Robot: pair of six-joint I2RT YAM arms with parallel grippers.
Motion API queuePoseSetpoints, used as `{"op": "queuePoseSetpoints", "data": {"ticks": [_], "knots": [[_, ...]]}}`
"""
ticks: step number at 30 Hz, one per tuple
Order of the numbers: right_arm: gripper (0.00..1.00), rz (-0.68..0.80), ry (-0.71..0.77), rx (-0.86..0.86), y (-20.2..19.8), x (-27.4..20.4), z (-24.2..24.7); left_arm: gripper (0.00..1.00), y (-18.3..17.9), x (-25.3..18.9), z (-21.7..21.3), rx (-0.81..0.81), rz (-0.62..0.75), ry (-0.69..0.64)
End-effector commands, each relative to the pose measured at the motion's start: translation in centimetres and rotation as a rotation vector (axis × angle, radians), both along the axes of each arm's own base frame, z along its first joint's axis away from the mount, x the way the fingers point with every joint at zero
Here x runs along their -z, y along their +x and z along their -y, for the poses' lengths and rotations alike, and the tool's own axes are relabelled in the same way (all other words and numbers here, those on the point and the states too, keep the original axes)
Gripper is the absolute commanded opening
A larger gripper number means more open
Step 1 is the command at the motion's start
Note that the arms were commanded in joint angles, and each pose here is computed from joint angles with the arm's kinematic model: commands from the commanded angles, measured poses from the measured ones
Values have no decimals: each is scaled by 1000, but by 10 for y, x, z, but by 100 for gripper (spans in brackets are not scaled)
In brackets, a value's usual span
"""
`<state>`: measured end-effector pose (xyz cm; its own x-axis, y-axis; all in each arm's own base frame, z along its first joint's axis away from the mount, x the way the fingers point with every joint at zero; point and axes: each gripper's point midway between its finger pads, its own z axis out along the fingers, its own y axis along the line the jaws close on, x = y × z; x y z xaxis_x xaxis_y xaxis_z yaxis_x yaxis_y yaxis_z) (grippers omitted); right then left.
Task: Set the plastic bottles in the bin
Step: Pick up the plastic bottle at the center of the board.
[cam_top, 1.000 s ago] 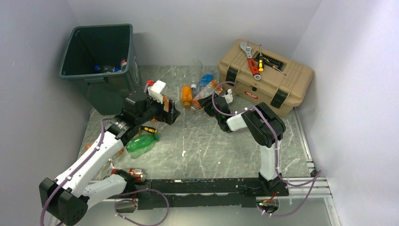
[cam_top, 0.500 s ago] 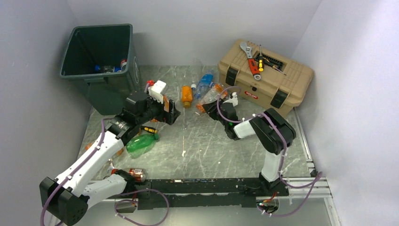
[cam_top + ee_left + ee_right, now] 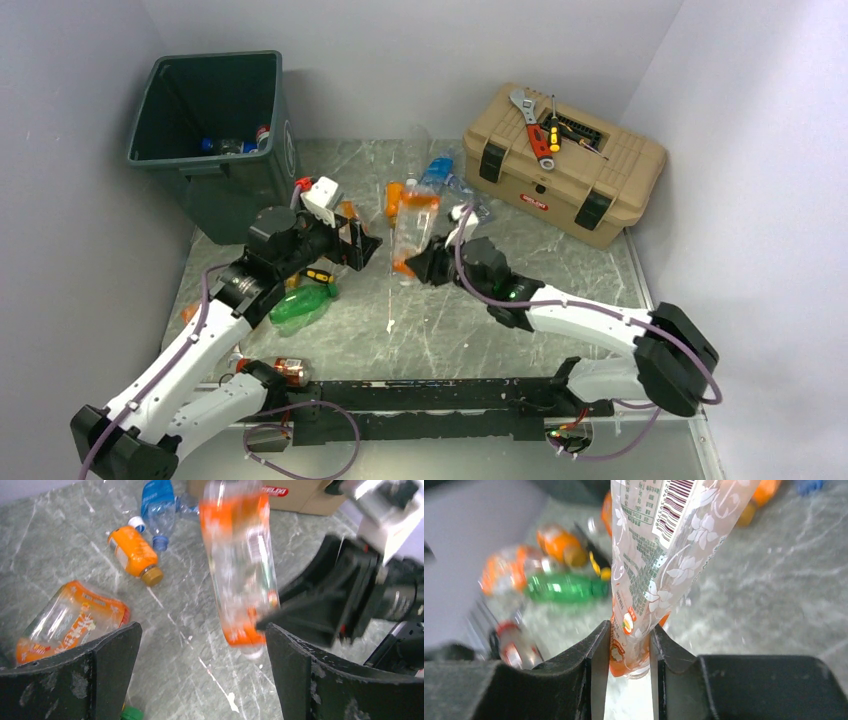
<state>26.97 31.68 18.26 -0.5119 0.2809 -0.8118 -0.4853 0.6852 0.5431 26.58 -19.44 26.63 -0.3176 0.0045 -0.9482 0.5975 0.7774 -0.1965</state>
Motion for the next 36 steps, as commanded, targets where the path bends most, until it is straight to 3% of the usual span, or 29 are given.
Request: {"op": "queuePoseSetpoints", "data": {"ticks": [1, 8, 15, 19, 29, 36], "knots": [[0, 2, -404, -44, -39, 43, 38, 100, -13, -35, 13, 93, 115, -99], [0, 63, -562, -42, -68, 44, 66, 99, -28, -38, 28, 206, 116, -160], [0, 198, -459, -81, -73, 15, 44, 100, -36, -21, 76, 420, -110, -323], [0, 253, -439, -92, -74, 2, 31, 100, -28, -7, 81, 402, -194, -322], [0, 311, -373, -194, -93, -9, 2, 99, -18, 1, 75, 322, -172, -327], [0, 329, -217, -371, -125, -31, -9, 93, -44, -13, 81, 502, -108, -310]]}}
